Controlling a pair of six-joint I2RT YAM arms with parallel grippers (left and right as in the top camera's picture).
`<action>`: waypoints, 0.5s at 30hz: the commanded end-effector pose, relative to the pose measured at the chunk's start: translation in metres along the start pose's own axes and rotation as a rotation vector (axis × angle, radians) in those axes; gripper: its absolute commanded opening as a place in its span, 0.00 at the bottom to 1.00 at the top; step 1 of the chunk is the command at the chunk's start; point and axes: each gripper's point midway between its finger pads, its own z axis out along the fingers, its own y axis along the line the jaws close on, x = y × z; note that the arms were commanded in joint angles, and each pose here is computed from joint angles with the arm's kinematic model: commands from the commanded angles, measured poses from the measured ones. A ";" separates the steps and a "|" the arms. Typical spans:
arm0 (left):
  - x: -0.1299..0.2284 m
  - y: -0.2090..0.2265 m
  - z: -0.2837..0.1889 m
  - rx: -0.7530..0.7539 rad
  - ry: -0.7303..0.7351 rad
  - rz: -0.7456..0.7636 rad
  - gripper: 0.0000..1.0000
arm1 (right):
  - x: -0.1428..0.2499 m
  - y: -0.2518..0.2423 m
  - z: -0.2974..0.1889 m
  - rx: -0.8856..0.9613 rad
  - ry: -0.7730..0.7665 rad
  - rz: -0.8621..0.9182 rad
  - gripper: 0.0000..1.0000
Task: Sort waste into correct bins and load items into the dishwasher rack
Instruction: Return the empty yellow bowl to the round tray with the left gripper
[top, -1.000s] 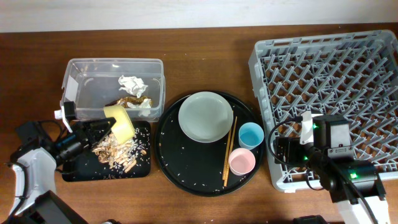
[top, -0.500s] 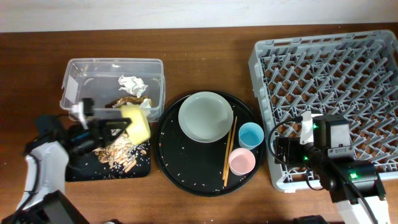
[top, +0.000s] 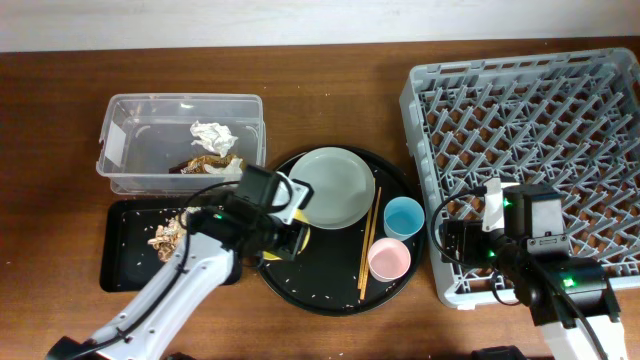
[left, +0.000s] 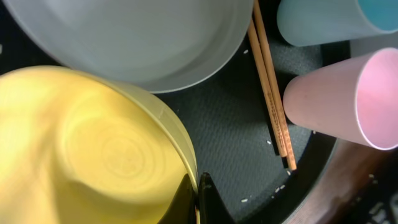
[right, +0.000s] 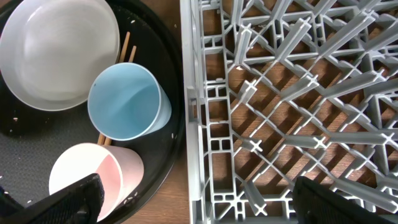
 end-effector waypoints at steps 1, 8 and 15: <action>-0.009 -0.005 -0.002 -0.077 -0.037 0.017 0.00 | -0.006 0.000 -0.004 0.000 -0.019 0.009 0.98; 0.006 -0.006 0.020 -0.075 0.051 0.008 0.00 | -0.006 0.000 -0.004 0.000 -0.019 0.009 0.98; 0.014 -0.015 0.033 -0.067 0.099 0.036 0.28 | -0.005 0.000 -0.004 0.001 -0.015 0.009 0.98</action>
